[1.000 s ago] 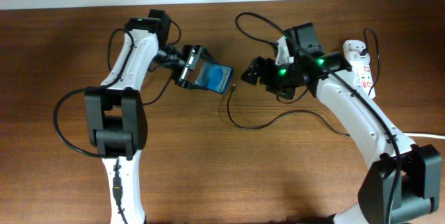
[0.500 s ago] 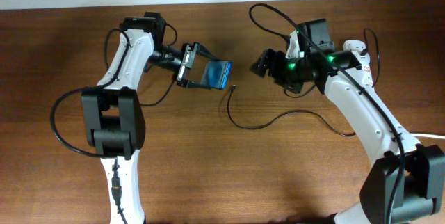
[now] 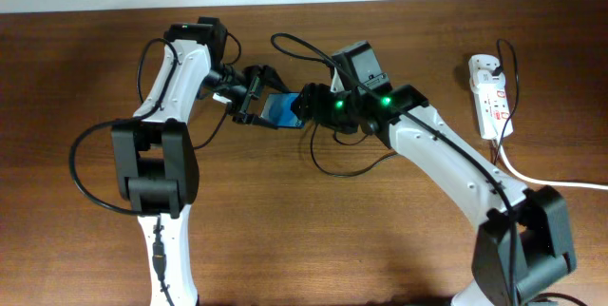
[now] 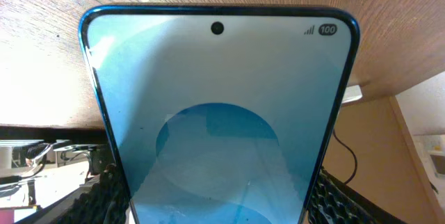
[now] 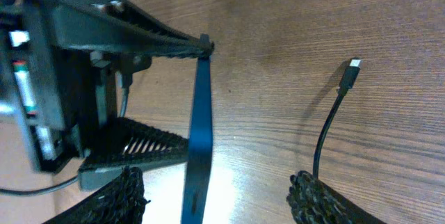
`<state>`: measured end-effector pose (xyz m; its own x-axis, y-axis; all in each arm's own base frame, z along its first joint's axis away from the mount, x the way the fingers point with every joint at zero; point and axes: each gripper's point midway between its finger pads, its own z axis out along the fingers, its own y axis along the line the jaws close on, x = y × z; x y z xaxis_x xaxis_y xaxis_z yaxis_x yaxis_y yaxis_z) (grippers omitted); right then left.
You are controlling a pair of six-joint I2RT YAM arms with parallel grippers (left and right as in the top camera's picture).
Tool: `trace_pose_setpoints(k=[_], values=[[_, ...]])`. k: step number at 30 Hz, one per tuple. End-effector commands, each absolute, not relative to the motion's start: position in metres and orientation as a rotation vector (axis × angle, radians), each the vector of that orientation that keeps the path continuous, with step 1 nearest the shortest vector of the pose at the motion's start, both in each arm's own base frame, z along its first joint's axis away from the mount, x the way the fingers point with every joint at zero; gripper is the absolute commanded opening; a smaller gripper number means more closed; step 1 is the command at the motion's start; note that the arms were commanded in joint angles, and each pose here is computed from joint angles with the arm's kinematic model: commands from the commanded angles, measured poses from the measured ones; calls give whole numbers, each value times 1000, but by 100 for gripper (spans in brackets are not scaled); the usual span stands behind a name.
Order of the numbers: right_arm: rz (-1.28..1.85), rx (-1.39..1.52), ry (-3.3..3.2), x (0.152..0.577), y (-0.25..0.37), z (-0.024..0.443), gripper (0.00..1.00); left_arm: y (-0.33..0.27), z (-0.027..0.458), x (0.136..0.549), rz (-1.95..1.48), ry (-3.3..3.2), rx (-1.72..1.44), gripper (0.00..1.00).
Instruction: Plug charger to phone and switch on socket
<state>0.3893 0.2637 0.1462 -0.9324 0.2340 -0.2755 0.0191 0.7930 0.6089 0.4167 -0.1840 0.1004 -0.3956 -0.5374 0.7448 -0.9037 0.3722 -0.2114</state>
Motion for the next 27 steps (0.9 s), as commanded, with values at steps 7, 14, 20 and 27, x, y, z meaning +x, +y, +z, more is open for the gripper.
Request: trace_pose_setpoints(k=[7, 14, 20, 27], values=[[905, 159, 2630, 400, 288, 127, 43, -189, 111, 420, 858, -2066, 1231, 0], [907, 157, 2626, 401, 289, 127, 28, -186, 107, 420, 835, -2087, 1241, 0], [907, 157, 2626, 401, 289, 127, 22, -186, 107, 420, 835, -2087, 1241, 0], [908, 157, 2625, 401, 289, 127, 14, -186, 107, 420, 836, -2087, 1242, 0]])
